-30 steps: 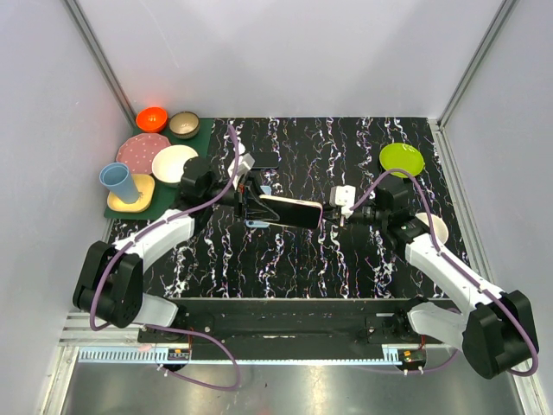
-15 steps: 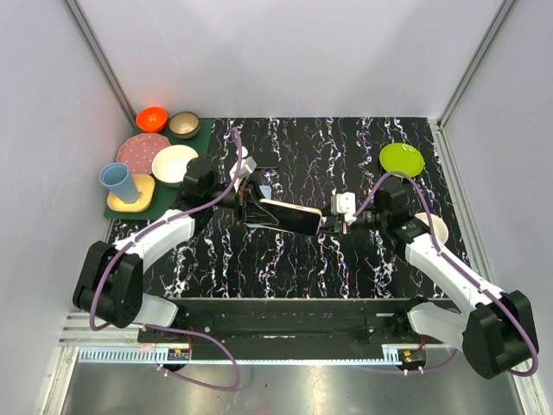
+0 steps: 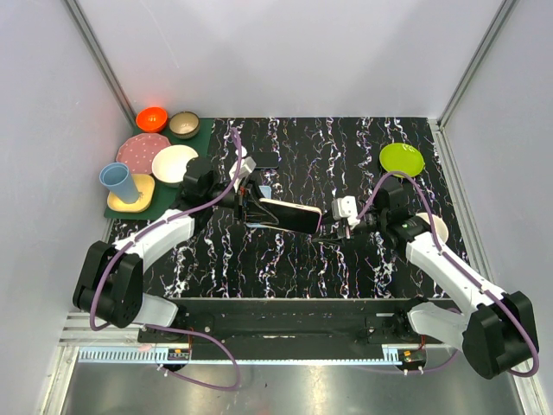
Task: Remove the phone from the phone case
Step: Remove the phone case from the phone.
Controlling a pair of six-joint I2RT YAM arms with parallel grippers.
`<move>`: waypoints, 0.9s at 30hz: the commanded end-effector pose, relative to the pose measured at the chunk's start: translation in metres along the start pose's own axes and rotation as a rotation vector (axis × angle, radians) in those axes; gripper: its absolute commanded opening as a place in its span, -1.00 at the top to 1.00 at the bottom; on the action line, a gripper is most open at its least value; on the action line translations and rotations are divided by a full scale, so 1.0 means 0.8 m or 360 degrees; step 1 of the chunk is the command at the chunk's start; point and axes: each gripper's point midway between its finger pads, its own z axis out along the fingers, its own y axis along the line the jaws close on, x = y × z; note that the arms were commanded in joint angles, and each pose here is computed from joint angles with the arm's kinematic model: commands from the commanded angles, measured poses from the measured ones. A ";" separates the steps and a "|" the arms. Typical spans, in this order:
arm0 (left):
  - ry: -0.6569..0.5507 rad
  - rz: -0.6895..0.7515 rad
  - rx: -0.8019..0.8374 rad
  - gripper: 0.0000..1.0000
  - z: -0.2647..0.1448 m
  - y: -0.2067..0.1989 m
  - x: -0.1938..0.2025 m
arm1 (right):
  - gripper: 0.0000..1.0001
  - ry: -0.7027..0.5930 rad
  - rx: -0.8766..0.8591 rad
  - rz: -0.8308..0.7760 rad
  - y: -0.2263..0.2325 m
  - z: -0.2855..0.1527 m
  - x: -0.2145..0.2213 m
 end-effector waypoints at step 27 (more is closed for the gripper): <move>-0.0023 0.0245 0.0040 1.00 0.002 -0.011 -0.031 | 0.63 0.0013 0.0258 -0.0248 -0.049 -0.005 -0.016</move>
